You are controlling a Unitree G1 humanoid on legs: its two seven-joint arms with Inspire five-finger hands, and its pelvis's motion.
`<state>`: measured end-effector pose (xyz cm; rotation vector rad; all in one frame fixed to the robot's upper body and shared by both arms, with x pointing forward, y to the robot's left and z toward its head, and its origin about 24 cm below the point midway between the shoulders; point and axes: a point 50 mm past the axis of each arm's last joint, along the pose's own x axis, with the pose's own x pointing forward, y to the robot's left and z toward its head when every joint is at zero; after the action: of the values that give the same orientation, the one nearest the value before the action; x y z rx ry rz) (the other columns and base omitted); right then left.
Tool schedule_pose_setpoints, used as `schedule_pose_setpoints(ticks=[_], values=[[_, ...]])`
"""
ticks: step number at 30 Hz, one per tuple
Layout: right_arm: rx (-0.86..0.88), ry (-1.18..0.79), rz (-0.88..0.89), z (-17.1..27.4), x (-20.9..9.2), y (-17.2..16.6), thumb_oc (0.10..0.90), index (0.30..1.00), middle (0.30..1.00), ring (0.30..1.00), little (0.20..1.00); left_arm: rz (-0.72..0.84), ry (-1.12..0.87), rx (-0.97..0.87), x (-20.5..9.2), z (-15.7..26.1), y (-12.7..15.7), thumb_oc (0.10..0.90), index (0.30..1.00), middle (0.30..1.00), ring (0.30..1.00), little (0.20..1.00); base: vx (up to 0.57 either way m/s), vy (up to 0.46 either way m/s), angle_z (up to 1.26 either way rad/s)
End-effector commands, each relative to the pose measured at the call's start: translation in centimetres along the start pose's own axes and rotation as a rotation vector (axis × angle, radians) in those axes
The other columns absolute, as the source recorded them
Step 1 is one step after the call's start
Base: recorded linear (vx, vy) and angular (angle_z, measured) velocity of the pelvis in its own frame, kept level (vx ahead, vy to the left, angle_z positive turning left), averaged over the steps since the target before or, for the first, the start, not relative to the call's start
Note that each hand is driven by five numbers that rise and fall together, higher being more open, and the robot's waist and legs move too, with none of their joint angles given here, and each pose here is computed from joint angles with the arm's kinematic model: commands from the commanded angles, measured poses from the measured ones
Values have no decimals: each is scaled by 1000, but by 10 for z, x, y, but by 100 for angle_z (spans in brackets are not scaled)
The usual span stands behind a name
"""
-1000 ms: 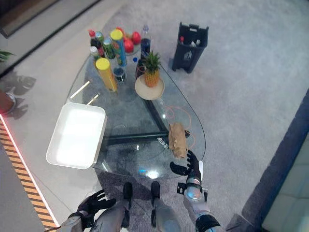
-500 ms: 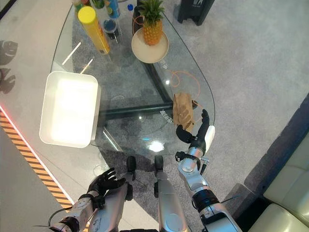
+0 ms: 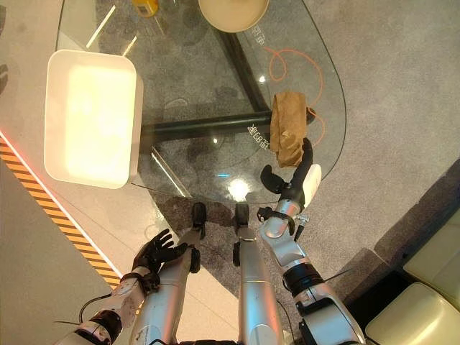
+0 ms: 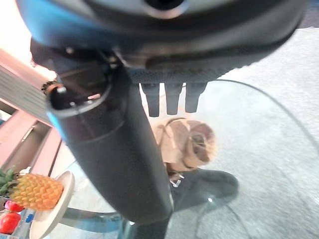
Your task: Wipe the table with a cloth and put it in the basket.
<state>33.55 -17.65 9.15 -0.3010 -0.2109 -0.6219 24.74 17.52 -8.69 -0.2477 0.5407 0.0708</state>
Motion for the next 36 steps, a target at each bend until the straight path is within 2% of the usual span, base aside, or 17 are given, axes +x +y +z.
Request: schedule_pose_setpoints(ticks=[1, 12, 25, 36], values=[[96, -156, -135, 37, 18, -19, 800, 900, 900, 900, 900, -30, 45, -51, -10, -23, -15, 800, 900, 900, 900, 900, 18, 27, 5], [45, -141, -330, 50, 48, -43, 800, 900, 900, 900, 900, -43, 16, -85, -8, -12, -22, 800, 900, 900, 900, 900, 29, 29, 4], [-3, -93, -289, 51, 55, -36, 800, 900, 900, 900, 900, -58, -2, -98, -6, -7, -26, 800, 900, 900, 900, 900, 9, 6, 1], [62, 4, -215, 46, 60, -19, 800, 900, 900, 900, 900, -67, -20, -100, 2, 0, -25, 800, 900, 900, 900, 900, 2, -3, 1]])
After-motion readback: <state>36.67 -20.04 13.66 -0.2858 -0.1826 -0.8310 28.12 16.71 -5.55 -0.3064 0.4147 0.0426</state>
